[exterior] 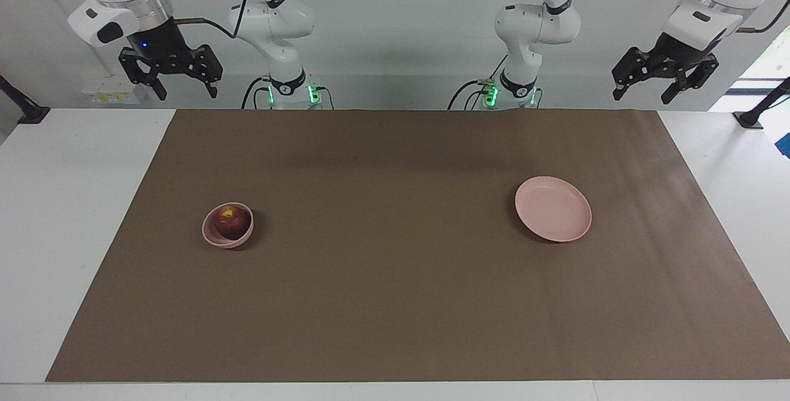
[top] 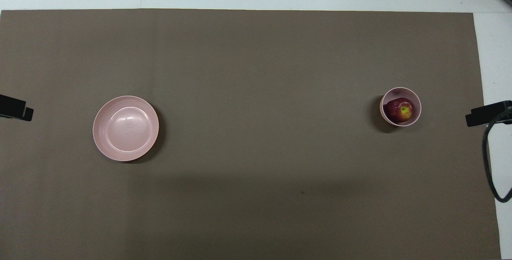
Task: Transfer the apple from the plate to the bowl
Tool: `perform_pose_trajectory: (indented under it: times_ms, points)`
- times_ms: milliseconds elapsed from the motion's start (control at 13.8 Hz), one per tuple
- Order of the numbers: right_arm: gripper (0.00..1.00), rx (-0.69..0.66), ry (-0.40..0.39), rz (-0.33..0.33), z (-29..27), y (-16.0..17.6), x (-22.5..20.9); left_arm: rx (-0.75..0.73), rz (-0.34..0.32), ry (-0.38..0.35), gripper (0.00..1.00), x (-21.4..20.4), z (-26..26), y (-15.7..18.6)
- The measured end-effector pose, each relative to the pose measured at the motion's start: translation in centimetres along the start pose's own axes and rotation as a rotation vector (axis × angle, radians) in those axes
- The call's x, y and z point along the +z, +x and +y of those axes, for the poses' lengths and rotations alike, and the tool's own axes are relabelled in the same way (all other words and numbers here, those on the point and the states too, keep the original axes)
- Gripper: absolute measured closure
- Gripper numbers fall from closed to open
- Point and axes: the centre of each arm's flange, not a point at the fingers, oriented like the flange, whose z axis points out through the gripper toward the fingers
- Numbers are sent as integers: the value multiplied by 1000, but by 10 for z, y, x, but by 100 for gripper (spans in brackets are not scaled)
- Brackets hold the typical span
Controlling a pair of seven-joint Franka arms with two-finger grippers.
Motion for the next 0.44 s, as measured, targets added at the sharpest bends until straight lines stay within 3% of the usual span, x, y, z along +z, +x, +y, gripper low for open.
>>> perform_pose_trajectory:
  times_ms: [435]
  points:
    - [0,-2,8,-6,-1,0,1,0,-1,0,0,0,0,0]
